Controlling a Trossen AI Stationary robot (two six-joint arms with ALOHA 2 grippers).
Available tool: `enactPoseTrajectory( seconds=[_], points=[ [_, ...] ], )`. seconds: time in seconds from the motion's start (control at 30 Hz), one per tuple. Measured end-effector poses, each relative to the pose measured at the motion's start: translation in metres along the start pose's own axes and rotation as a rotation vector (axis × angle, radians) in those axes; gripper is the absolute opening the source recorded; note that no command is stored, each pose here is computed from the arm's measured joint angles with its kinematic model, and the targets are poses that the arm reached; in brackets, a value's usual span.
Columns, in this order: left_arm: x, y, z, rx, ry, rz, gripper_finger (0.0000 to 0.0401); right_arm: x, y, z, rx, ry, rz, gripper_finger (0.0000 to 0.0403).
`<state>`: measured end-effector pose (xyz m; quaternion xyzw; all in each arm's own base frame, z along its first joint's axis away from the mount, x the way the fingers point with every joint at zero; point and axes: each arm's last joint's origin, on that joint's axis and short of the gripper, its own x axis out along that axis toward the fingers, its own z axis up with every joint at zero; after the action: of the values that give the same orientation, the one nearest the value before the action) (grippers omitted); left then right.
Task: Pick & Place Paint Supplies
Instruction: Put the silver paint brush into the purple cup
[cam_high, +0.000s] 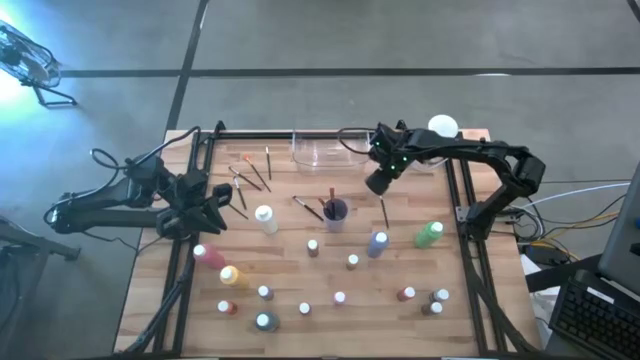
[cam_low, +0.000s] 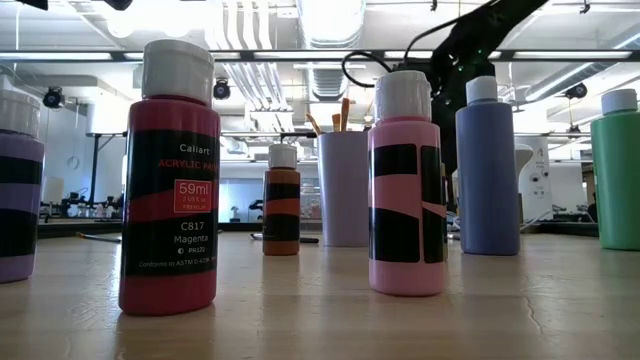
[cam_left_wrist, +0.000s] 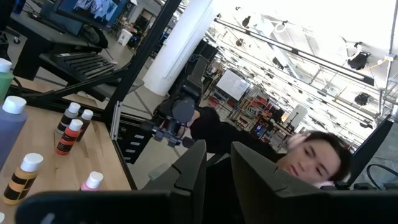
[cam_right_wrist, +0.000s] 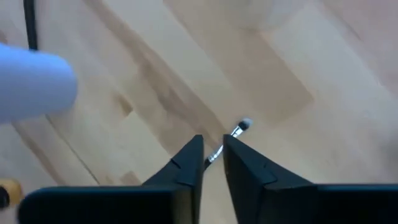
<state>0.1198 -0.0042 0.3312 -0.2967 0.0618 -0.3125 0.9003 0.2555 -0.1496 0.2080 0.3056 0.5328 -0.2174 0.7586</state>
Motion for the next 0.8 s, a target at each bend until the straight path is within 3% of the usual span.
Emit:
enactPoseTrajectory(
  seconds=[0.23,0.43,0.8],
  points=[
    [0.000,0.000,0.000,0.000,0.000,0.000,0.0081,0.004,0.001,0.008,0.078,-0.075,-0.002,0.0144],
    [0.000,0.000,0.000,0.000,0.000,0.000,0.0081,0.027,-0.004,0.010,0.085,-0.019,-0.050,0.0189],
    [0.000,0.000,0.000,0.000,0.000,0.000,0.0081,0.038,-0.011,0.008,0.091,-0.016,-0.207,0.0210]
  ],
)
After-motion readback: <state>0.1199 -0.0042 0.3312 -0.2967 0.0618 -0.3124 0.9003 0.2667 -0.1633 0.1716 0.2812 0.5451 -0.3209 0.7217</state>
